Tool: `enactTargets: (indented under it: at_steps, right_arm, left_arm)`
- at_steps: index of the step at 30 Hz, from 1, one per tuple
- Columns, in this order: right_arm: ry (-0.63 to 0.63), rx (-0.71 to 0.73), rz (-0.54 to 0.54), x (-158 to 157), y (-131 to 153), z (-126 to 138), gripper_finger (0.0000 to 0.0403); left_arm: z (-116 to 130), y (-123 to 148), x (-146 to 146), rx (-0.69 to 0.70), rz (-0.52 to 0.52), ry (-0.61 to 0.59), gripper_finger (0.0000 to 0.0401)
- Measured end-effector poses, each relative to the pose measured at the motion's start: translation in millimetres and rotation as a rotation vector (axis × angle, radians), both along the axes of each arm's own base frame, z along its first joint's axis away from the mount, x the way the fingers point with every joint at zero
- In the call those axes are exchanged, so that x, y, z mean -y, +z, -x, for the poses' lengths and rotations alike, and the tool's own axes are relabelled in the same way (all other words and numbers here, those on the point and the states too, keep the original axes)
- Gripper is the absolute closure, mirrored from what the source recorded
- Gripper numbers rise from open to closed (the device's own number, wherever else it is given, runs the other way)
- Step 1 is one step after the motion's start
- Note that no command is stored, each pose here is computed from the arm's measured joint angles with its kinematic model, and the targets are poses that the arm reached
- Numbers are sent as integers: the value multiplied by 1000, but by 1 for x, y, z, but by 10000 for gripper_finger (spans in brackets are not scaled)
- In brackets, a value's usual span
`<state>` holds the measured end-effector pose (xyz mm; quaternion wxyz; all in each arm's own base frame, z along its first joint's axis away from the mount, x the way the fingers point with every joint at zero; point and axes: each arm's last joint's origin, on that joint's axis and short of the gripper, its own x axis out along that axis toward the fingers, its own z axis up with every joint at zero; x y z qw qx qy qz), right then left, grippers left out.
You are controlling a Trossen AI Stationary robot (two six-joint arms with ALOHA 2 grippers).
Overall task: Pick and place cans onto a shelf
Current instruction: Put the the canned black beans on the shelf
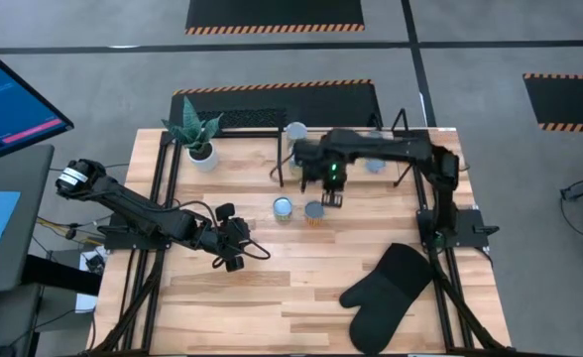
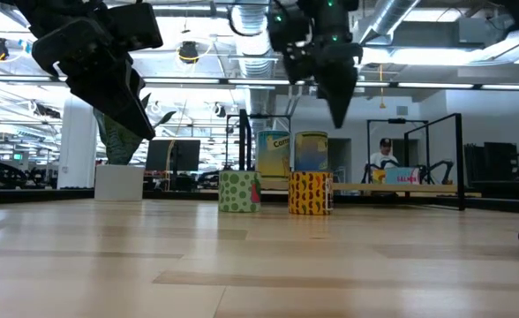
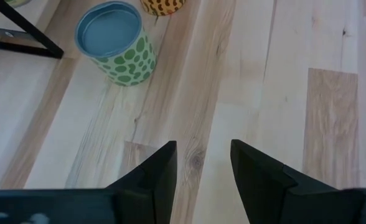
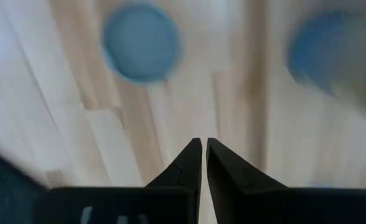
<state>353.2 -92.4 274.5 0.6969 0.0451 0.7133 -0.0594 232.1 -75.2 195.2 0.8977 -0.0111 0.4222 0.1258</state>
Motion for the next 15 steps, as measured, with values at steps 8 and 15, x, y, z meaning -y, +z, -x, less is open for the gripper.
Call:
enactTargets:
  at_steps: [8, 15]
  right_arm:
    - [268, 42, 9, -50, -30, -15, 354]
    - [375, 55, 10, -58, -57, -15, 354]
  left_arm:
    - [0, 0, 0, -4, -2, 0, 262]
    - [0, 0, 0, -5, -2, 0, 262]
